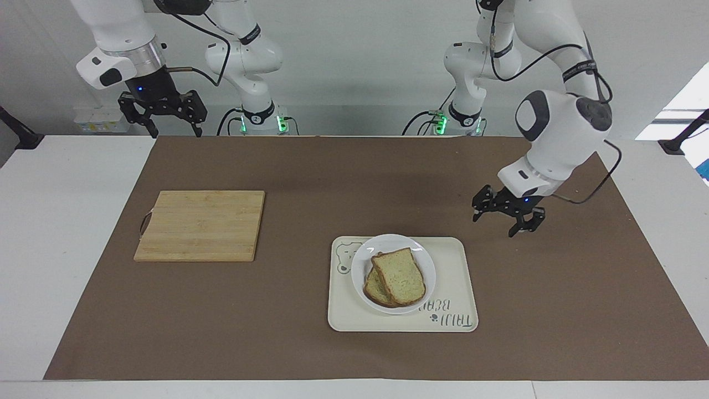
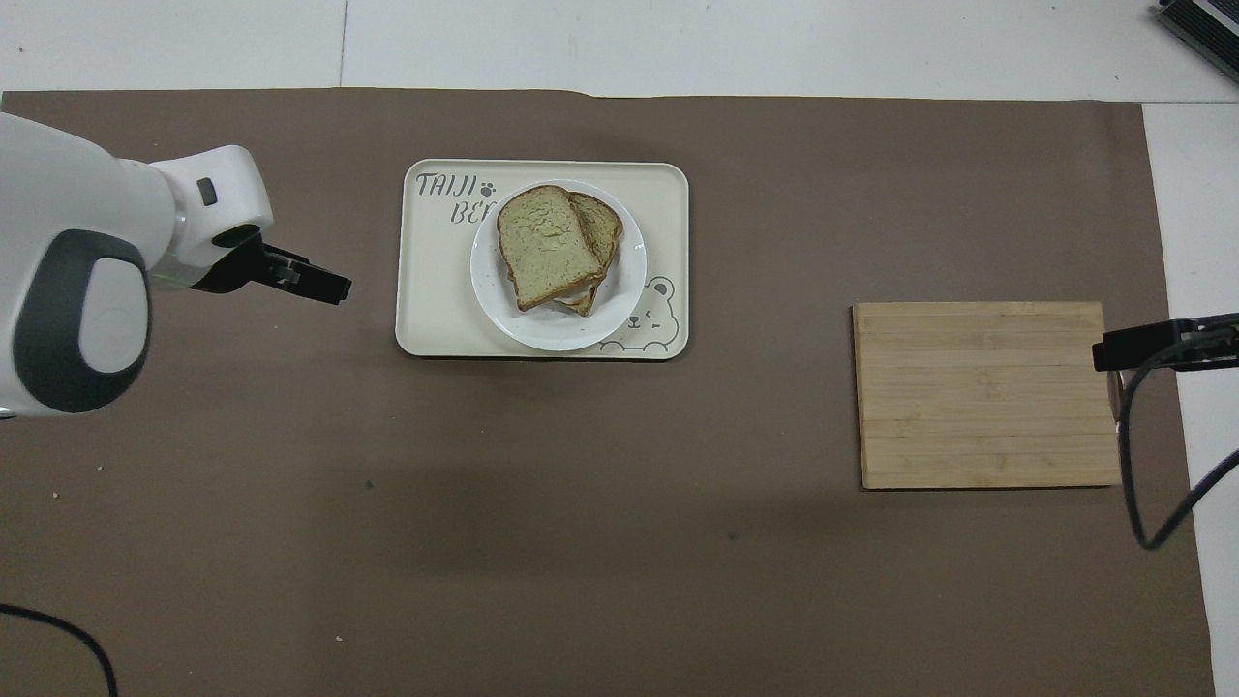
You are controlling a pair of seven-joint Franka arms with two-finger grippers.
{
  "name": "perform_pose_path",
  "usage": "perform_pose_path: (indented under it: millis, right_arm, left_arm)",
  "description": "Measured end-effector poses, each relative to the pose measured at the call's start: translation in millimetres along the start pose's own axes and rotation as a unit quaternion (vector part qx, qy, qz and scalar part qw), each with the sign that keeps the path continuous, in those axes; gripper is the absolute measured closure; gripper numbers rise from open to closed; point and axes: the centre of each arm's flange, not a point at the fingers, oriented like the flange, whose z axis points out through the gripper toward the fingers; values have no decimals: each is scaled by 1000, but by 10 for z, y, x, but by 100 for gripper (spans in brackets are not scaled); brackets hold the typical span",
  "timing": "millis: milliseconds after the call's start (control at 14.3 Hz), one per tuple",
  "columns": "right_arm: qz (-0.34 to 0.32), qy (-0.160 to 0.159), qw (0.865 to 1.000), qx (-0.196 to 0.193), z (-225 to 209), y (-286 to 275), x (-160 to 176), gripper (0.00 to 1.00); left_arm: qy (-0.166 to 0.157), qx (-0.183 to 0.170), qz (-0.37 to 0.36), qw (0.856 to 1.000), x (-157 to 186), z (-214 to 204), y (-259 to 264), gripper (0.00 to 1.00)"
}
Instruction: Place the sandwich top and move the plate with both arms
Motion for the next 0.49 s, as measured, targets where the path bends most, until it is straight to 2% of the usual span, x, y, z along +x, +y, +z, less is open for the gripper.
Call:
perform_pose_path:
  millis: [210, 351, 491]
  right_arm:
    - [0, 0, 1000, 0, 0, 0, 0, 0]
    - [0, 0, 1000, 0, 0, 0, 0, 0]
    - [0, 0, 1000, 0, 0, 0, 0, 0]
  left_arm:
    - [-34, 28, 12, 999, -138, -789, -10, 0]
    - [-59, 23, 1, 998, -242, -1185, -16, 0]
    - [-66, 22, -15, 997, -325, -1516, -43, 0]
